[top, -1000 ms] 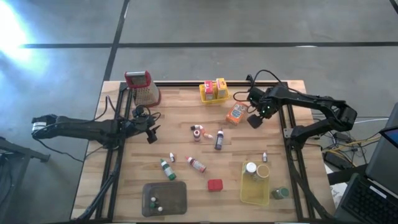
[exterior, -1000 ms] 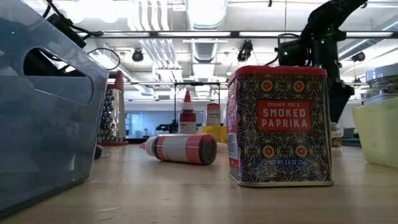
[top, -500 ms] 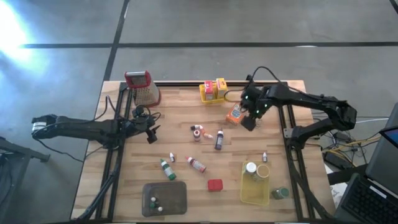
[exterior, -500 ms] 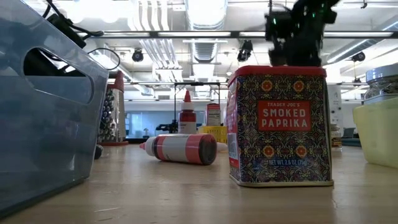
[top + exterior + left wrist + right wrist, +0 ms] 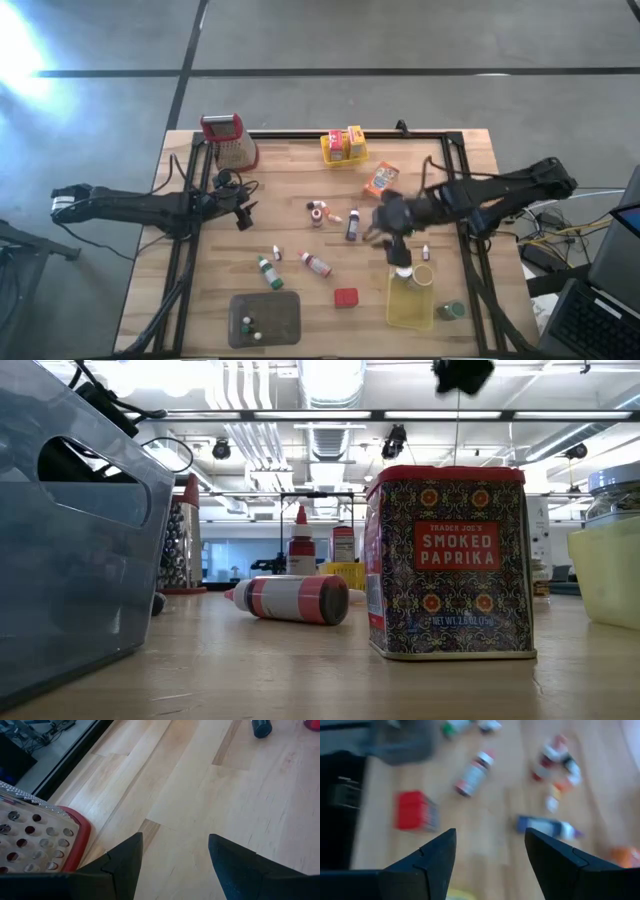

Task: Pick & Place Kitchen Items
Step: Put the red seasoning can into the bottom yellow bin

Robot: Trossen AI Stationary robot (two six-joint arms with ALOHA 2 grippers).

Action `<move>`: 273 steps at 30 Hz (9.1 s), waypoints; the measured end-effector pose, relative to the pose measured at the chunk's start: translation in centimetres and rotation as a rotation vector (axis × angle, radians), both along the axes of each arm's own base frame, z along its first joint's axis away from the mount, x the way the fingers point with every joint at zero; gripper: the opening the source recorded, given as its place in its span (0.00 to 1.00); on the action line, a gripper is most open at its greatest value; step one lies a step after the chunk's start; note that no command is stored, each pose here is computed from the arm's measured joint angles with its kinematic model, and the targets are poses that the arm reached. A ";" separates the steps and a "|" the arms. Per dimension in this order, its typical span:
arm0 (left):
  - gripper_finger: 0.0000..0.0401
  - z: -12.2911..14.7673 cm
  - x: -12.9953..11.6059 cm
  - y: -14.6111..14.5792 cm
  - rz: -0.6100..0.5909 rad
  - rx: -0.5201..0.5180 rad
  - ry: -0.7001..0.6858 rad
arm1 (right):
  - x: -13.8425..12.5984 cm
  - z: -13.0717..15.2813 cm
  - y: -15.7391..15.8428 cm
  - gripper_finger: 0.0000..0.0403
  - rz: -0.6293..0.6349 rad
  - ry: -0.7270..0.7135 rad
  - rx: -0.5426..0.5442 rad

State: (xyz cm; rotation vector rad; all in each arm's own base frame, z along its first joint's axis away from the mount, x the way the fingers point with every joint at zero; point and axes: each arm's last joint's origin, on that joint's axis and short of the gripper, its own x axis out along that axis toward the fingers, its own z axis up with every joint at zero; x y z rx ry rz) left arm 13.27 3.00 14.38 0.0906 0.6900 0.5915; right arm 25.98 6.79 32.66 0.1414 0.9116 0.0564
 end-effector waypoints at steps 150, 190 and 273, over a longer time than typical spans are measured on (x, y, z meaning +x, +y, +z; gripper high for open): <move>0.58 0.0 0.0 0.0 0.000 0.000 0.000 | 11.7 -4.6 13.4 0.60 -0.335 0.518 0.062; 0.58 0.0 0.0 0.0 0.000 0.000 0.002 | 3.6 0.2 17.1 0.56 -1.440 0.449 0.489; 0.58 0.0 0.0 0.0 0.000 0.000 0.003 | 1.0 -10.6 13.6 0.57 -1.613 0.600 0.423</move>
